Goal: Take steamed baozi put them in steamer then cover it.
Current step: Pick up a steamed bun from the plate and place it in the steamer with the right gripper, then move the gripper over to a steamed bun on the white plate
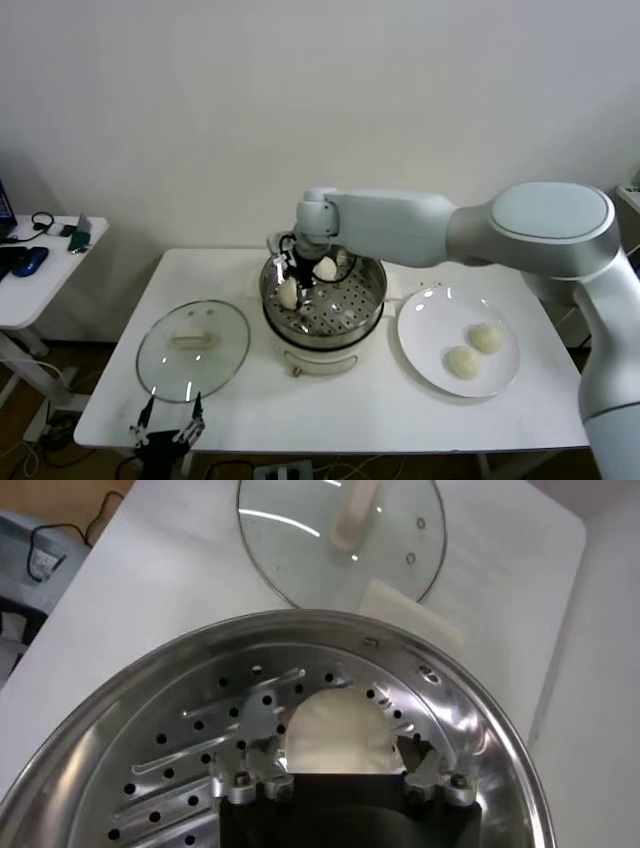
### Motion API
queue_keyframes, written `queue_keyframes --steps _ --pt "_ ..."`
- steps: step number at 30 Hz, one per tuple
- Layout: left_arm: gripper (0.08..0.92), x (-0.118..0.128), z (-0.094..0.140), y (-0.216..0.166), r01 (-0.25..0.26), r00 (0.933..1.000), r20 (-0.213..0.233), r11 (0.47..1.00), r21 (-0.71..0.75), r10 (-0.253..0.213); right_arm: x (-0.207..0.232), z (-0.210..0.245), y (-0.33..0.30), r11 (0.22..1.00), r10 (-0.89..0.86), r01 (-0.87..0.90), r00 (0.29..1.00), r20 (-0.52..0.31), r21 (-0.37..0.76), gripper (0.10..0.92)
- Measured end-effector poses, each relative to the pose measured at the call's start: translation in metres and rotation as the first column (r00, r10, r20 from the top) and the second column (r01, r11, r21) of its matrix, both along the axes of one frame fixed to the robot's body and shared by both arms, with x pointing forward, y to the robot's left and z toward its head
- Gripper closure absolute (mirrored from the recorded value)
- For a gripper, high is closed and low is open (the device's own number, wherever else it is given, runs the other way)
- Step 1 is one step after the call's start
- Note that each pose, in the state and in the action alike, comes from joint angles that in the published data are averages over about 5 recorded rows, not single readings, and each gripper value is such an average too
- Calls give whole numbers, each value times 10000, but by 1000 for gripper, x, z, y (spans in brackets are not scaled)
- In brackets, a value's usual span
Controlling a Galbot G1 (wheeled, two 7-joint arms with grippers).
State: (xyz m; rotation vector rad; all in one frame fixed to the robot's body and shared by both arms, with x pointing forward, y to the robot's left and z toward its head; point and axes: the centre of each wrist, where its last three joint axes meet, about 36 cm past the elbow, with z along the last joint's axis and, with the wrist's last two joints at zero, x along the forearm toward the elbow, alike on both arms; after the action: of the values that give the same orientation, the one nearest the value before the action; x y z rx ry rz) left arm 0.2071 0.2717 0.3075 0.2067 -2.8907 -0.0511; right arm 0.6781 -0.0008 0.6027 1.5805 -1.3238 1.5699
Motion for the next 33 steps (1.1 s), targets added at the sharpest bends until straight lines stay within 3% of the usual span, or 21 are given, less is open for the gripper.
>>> queue_keyframes --steps 7,15,24,33 --pt "177 0 1 -1 44 10000 -7 10000 18 -44 10 57 -49 9999 -83 83 10000 -25 -64 199" --pt "177 3 1 0 53 10000 2 10000 34 -53 -7 94 -164 9946 -781 760 9966 -272 -708 199" --pt "177 7 3 0 59 10000 47 10000 16 -59 -54 42 -283 9751 -1973 1843 9749 -1033 -1234 200" --pt "177 7 5 1 -20 10000 95 10000 -22 20 -88 -32 -341 9539 -2803 2602 9506 -1336 -1499 200"
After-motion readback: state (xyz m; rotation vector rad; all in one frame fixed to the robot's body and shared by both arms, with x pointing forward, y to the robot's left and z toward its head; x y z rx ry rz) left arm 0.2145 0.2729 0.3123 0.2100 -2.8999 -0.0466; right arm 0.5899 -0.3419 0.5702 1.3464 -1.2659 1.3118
